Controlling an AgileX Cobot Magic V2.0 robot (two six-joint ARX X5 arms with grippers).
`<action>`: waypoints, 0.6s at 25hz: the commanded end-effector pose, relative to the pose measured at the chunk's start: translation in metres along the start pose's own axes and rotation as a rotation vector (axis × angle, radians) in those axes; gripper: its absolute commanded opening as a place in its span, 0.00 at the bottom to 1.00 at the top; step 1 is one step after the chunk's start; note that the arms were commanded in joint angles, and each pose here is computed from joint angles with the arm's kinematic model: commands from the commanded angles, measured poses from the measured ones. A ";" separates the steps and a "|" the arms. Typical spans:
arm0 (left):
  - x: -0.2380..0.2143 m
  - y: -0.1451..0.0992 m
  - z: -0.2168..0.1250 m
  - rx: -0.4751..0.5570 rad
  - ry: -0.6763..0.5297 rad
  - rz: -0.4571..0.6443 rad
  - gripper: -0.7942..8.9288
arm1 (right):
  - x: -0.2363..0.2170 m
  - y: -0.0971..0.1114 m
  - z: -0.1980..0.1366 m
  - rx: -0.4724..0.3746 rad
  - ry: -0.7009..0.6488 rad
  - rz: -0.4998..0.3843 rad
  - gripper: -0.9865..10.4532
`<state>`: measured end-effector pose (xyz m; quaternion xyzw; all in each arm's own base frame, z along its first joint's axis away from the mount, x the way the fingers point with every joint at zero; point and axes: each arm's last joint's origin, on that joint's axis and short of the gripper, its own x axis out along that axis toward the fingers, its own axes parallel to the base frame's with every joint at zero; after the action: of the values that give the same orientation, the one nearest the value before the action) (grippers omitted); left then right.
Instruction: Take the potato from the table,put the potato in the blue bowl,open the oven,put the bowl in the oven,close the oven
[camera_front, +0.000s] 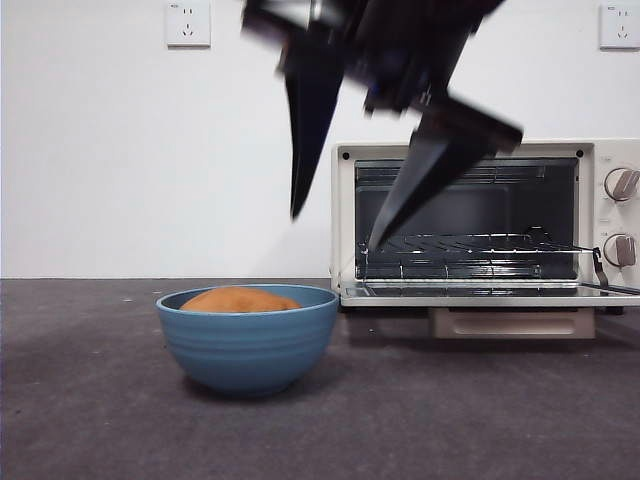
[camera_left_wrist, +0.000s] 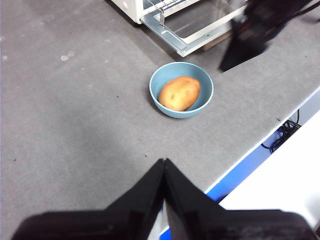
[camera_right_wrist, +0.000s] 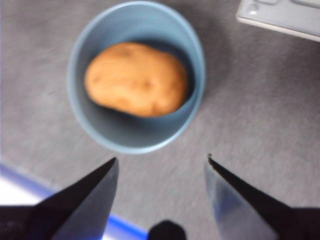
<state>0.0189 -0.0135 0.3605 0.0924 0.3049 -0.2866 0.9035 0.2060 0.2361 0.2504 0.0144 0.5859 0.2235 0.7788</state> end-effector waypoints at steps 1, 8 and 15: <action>0.000 0.000 -0.001 -0.015 -0.007 -0.001 0.08 | 0.013 -0.001 0.003 0.040 -0.005 -0.024 0.34; 0.000 0.000 -0.001 -0.015 -0.007 -0.001 0.08 | 0.038 -0.018 0.020 0.135 -0.031 -0.080 0.33; 0.000 0.001 -0.001 -0.014 -0.010 0.010 0.08 | 0.050 -0.036 0.029 0.167 0.010 -0.050 0.33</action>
<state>0.0188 -0.0131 0.3606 0.0898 0.3042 -0.2838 0.9049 0.2553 0.2279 0.2094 0.0689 0.6016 0.1531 0.7810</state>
